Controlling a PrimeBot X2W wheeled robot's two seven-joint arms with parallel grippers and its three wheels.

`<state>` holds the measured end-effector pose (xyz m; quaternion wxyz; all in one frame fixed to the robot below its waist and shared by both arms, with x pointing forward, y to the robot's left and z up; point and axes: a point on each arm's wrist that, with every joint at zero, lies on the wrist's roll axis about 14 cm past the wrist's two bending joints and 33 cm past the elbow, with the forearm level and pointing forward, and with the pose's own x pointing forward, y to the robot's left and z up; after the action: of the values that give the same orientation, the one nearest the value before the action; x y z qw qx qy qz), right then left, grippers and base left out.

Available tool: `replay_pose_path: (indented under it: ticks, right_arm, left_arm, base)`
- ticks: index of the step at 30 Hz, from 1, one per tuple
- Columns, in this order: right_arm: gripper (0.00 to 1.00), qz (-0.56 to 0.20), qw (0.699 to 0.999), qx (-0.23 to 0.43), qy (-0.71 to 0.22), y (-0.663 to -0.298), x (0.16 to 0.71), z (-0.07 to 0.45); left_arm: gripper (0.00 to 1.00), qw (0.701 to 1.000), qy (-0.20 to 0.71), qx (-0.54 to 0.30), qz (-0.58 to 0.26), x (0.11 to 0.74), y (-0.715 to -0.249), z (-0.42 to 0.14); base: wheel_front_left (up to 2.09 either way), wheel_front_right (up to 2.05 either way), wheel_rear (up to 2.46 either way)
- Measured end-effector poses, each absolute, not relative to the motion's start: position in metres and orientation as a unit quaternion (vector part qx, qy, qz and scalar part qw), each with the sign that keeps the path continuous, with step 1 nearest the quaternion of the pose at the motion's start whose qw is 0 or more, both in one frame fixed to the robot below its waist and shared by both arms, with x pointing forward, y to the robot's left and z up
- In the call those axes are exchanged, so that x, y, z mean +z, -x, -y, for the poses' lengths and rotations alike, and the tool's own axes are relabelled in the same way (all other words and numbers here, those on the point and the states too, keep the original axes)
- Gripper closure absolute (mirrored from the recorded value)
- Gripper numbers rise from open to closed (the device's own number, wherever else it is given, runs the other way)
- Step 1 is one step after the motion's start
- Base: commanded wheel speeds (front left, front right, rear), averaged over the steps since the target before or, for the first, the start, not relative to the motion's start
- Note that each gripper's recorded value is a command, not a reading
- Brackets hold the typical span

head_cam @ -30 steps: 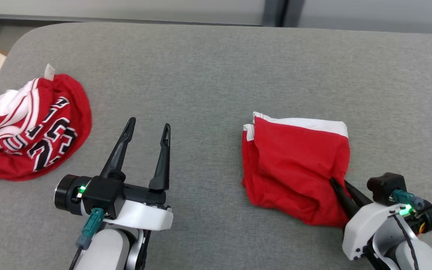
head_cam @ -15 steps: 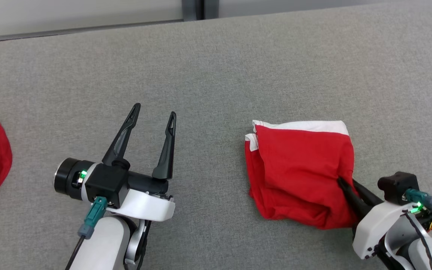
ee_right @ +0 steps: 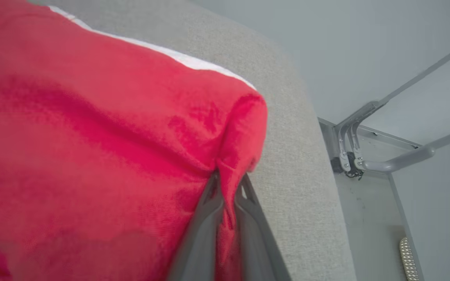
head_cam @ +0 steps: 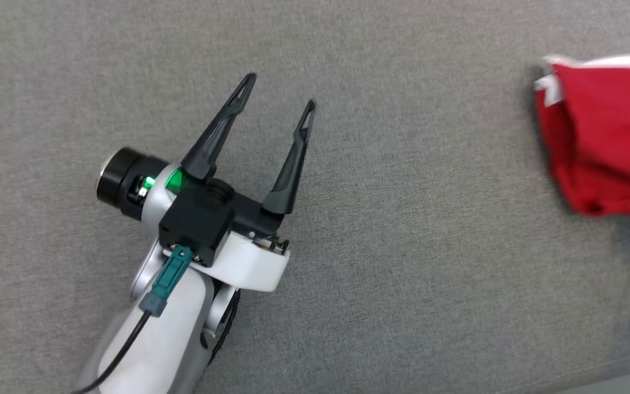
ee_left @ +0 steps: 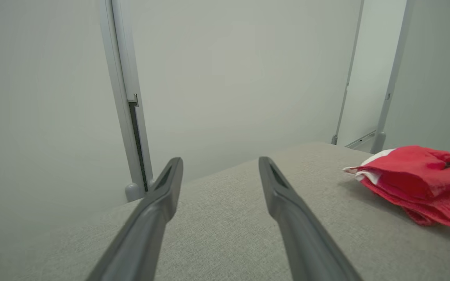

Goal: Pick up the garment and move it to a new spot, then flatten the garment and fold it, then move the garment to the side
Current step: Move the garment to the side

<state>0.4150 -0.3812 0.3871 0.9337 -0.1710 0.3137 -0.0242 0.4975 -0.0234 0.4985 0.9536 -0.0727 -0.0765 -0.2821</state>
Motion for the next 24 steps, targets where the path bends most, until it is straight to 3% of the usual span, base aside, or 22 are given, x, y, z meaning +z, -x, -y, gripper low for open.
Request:
replay_pose_path:
  ticks: [5,11,13,14,24]
  right_arm:
    - [1.00,-0.299,0.929,-0.085,0.199,-0.434,0.401,0.438]
    - [1.00,-0.303,0.924,-0.097,0.212,-0.458,0.380,0.453]
    - [0.53,-0.316,0.918,-0.107,0.214,-0.457,0.369,0.459]
    - [0.00,-0.321,0.916,-0.113,0.212,-0.456,0.365,0.462]
    - [0.00,-0.271,0.936,-0.185,0.128,-0.430,0.371,0.464]
  left_arm:
    - [0.00,0.946,0.070,-0.303,0.091,0.494,-0.517,0.036]
    - [0.00,0.944,0.071,-0.312,0.077,0.469,-0.530,0.041]
    - [0.00,0.945,0.072,-0.311,0.069,0.460,-0.531,0.041]
    - [0.00,0.946,0.071,-0.310,0.066,0.458,-0.531,0.040]
    - [0.00,0.958,0.074,-0.275,0.046,0.458,-0.519,0.020]
  base:
    - [0.00,0.00,0.00]
    - [0.00,0.00,0.00]
    - [0.00,0.00,0.00]
    - [0.00,0.00,0.00]
    - [0.00,0.00,0.00]
